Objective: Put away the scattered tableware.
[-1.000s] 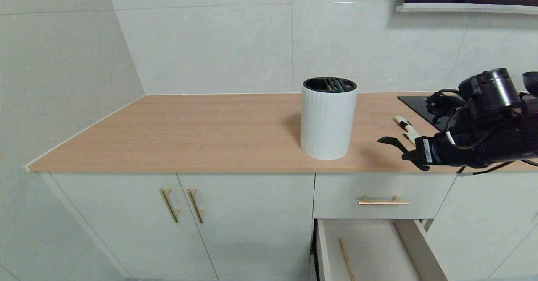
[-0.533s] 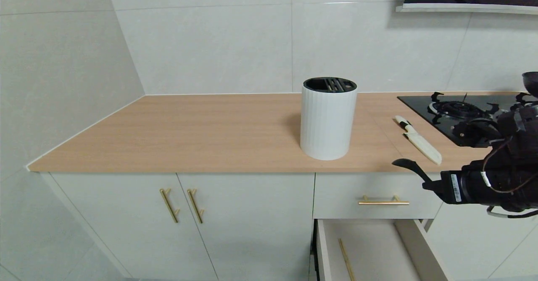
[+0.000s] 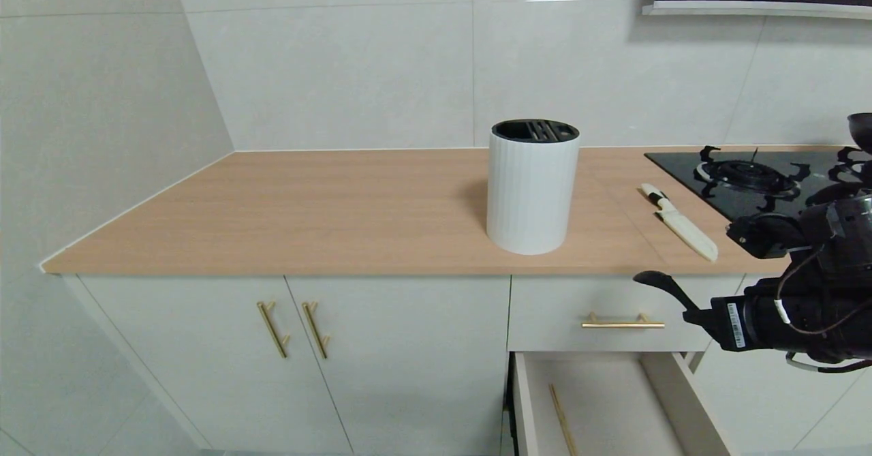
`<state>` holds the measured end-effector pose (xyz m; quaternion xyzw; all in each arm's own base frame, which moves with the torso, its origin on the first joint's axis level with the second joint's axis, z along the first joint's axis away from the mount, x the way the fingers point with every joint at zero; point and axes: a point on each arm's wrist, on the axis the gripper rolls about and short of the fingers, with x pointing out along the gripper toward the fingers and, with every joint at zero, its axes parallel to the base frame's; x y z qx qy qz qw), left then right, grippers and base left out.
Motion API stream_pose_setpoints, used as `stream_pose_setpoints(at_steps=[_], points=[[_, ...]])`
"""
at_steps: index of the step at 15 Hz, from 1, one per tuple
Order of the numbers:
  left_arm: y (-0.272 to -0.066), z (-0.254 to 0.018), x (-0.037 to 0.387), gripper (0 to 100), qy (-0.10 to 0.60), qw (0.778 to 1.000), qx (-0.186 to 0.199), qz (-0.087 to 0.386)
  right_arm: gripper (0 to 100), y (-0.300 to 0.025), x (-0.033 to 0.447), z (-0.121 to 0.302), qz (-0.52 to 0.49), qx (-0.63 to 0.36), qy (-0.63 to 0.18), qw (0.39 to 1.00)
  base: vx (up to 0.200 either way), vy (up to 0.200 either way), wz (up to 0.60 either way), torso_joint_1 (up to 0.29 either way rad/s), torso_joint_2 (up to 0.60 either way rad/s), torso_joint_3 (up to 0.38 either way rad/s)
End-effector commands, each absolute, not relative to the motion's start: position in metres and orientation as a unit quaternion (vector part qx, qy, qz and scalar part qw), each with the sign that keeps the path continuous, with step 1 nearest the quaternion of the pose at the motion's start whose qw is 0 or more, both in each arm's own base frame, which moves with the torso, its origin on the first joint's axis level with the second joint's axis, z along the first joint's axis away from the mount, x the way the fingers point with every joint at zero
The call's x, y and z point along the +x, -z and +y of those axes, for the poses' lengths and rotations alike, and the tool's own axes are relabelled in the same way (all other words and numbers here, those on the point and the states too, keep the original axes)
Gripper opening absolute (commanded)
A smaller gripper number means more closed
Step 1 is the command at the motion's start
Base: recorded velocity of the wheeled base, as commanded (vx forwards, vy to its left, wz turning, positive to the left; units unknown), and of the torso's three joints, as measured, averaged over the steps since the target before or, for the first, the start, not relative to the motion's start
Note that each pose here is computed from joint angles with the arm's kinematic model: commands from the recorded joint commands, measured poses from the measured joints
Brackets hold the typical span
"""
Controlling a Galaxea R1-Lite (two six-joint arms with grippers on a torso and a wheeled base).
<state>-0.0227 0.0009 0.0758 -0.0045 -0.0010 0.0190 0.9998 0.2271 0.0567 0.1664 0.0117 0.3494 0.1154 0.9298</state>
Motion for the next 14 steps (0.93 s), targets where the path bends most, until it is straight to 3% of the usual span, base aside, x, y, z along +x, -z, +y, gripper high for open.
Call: stream_pose_setpoints(at_steps=[1,14], points=[[-0.076,0.001,-0.023,100,-0.019,1.000,-0.005,-0.001,0,-0.164,0.229,0.057,0.354,0.011,-0.115,0.928,0.000,0.000,0.00,-0.183,0.43,0.246],[-0.076,0.001,-0.023,100,-0.019,1.000,-0.005,-0.001,0,-0.151,0.237,0.059,0.378,0.001,-0.108,0.919,0.000,0.000,0.00,-0.178,0.47,0.285]])
